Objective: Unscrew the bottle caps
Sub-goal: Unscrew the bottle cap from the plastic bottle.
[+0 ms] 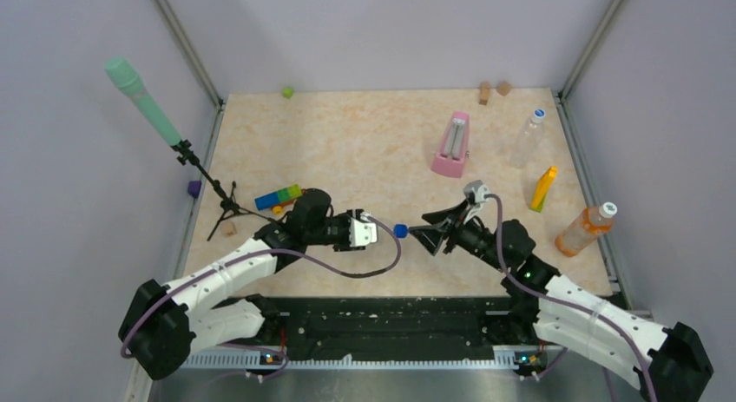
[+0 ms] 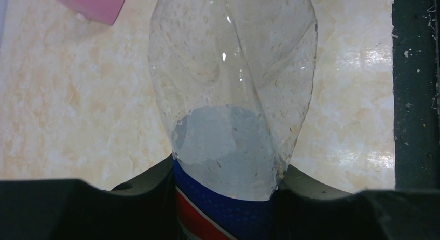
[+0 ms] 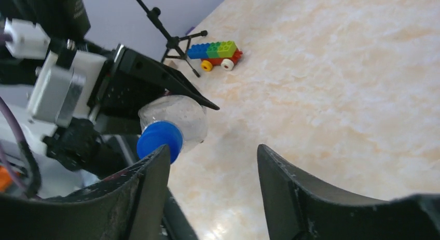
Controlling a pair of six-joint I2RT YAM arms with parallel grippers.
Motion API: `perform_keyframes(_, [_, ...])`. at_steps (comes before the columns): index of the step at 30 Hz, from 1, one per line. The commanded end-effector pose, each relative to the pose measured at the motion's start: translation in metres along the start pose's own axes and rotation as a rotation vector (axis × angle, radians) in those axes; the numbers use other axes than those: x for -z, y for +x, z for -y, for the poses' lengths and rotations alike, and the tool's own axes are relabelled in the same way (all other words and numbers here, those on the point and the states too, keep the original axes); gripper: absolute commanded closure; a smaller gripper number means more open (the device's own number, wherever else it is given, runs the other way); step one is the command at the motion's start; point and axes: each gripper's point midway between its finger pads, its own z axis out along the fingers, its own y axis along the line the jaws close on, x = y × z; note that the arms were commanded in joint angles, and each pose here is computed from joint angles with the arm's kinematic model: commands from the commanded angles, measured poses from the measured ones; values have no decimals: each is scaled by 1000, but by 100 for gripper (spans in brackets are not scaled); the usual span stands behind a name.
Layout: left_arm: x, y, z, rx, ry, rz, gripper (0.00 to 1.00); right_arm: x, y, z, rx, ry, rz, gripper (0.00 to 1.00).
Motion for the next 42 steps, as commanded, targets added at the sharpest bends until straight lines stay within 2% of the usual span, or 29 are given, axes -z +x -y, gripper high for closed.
perform_keyframes(1, [1,-12,-12,-95,-73,23,100,-2,-16,-2,-442,88,51,42])
perform_keyframes(6, [-2,-8,-17,-138,-127,-40,100,-10,-16,-29,-711,-31,11,42])
perform_keyframes(10, [-2,-6,-22,-148,-159,-66,100,-14,-16,-43,-784,-109,-20,42])
perform_keyframes(13, [-2,-7,-23,-150,-166,-73,100,-16,-12,-43,-792,-101,-41,42])
perform_keyframes(18, [-3,-4,-24,-146,-170,-86,100,-11,-5,-35,-790,-56,-39,55])
perform_keyframes(24, [-4,-5,-21,-143,-157,-82,100,-7,-4,-32,-770,-33,-35,58])
perform_keyframes(29, [-4,-6,-21,-139,-153,-82,100,-7,1,-32,-732,-31,-61,69])
perform_keyframes(31, [-5,-7,-20,-133,-143,-77,100,-7,1,-34,-691,-52,-69,80])
perform_keyframes(33, [-6,-8,-18,-116,-133,-71,100,-7,2,-41,-611,-97,-90,85])
perform_keyframes(35, [-6,-10,-15,-70,-116,-64,100,-8,8,-45,-462,-144,-137,100])
perform_keyframes(39, [-9,-17,-7,-39,-77,-19,100,-10,21,-25,-150,-119,-154,100])
perform_keyframes(42, [-9,-21,-3,-28,-45,14,100,-7,25,-29,74,-222,-118,100])
